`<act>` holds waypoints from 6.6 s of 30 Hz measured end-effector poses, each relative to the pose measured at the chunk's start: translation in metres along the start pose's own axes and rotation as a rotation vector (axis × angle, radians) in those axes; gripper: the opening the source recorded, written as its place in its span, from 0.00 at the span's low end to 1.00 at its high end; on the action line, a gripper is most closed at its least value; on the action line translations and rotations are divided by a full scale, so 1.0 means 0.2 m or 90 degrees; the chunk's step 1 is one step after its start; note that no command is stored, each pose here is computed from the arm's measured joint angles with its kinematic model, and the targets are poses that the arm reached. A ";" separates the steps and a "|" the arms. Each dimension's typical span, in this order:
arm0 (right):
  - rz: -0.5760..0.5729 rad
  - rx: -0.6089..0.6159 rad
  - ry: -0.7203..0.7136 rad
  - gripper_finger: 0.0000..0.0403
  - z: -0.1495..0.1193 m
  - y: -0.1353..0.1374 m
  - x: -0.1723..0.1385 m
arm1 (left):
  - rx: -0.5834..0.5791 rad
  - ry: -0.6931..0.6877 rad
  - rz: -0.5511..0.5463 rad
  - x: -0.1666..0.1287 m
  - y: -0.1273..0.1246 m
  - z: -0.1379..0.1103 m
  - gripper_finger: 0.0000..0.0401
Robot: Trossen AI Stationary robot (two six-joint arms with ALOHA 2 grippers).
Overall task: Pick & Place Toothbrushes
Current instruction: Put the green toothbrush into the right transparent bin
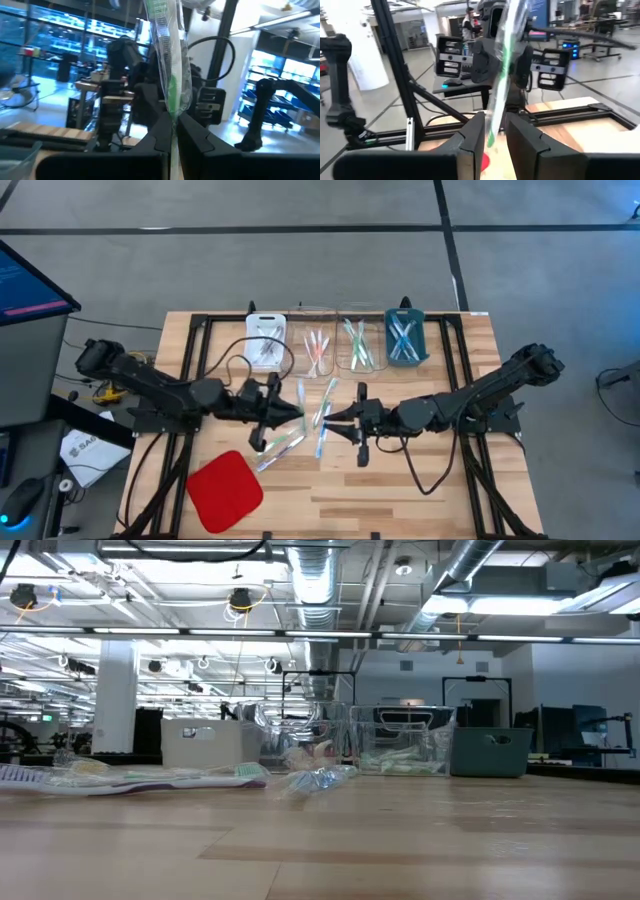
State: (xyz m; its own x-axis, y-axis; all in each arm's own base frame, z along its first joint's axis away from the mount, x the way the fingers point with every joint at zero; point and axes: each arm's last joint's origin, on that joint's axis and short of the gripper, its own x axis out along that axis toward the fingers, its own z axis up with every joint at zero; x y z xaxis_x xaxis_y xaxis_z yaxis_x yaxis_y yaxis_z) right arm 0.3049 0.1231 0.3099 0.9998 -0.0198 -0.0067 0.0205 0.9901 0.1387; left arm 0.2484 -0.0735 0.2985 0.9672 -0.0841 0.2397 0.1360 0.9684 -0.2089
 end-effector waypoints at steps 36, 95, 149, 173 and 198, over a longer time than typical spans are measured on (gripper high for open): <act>-0.007 -0.010 0.019 0.68 -0.01 -0.05 0.02 | 0.045 0.008 -0.023 0.20 0.04 -0.03 0.01; -0.032 0.001 0.020 0.06 -0.01 -0.11 0.05 | 0.041 -0.041 -0.024 0.21 0.08 0.01 0.02; -0.026 0.006 0.035 0.00 -0.02 -0.08 0.03 | 0.037 0.023 0.052 0.20 0.06 -0.04 0.45; -0.099 0.016 0.086 0.00 -0.01 -0.12 -0.03 | 0.068 0.125 0.117 -0.03 -0.09 0.10 0.87; -0.500 0.310 0.454 0.00 -0.16 -1.47 0.02 | 0.100 0.224 0.114 -0.04 -0.14 -0.03 0.79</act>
State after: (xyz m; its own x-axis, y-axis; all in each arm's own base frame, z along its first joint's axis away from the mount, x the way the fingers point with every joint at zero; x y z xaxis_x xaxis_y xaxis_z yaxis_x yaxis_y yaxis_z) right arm 0.3023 -0.1635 0.2367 0.4863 -0.3676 -0.7927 0.7864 0.5796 0.2136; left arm 0.2382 -0.1021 0.2972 0.9905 0.0397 -0.1317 -0.0484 0.9968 -0.0639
